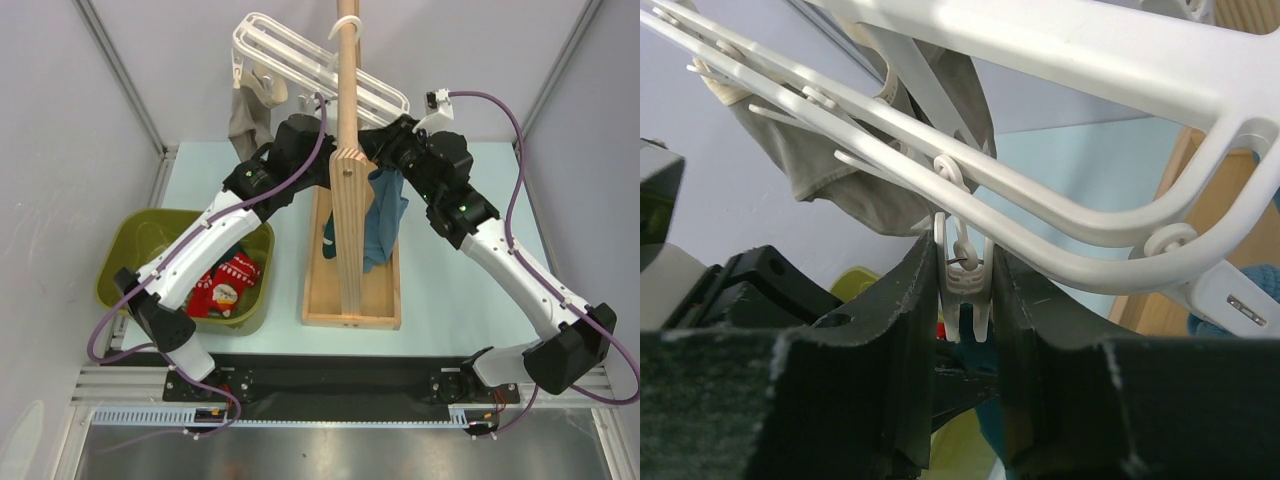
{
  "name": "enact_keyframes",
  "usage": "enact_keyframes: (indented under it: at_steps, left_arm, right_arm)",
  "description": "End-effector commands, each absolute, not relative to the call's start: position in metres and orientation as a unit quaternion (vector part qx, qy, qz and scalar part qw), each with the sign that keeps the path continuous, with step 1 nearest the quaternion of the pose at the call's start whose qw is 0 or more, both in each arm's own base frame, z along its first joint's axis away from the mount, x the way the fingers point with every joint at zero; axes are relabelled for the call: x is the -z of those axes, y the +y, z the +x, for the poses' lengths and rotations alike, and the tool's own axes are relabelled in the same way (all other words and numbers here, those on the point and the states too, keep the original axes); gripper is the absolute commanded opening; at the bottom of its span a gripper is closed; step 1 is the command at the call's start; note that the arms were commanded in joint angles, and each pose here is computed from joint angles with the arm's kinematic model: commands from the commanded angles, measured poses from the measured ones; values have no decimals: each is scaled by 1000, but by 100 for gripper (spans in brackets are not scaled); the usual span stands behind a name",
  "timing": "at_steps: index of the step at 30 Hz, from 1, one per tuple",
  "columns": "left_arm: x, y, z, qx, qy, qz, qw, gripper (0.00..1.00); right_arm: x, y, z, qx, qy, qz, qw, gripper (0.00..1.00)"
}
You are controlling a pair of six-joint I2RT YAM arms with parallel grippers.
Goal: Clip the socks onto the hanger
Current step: Clamp the sock onto the hanger.
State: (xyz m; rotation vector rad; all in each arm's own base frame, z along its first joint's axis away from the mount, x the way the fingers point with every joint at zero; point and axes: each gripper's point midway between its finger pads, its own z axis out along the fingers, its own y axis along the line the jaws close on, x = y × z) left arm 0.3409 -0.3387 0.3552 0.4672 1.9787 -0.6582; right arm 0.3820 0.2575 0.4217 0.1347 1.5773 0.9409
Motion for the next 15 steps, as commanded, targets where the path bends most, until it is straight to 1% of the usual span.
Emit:
enact_keyframes:
  at_steps: [1, 7, 15]
  left_arm:
    - [-398, -338, 332, 300, 784, 186, 511, 0]
    - [-400, -338, 331, 301, 781, 186, 515, 0]
    - [-397, -344, 329, 310, 783, 198, 502, 0]
  right_arm:
    - [-409, 266, 380, -401, 695, 39, 596, 0]
    - [-402, 269, 380, -403, 698, 38, 591, 0]
    - [-409, 273, 374, -409, 688, 22, 599, 0]
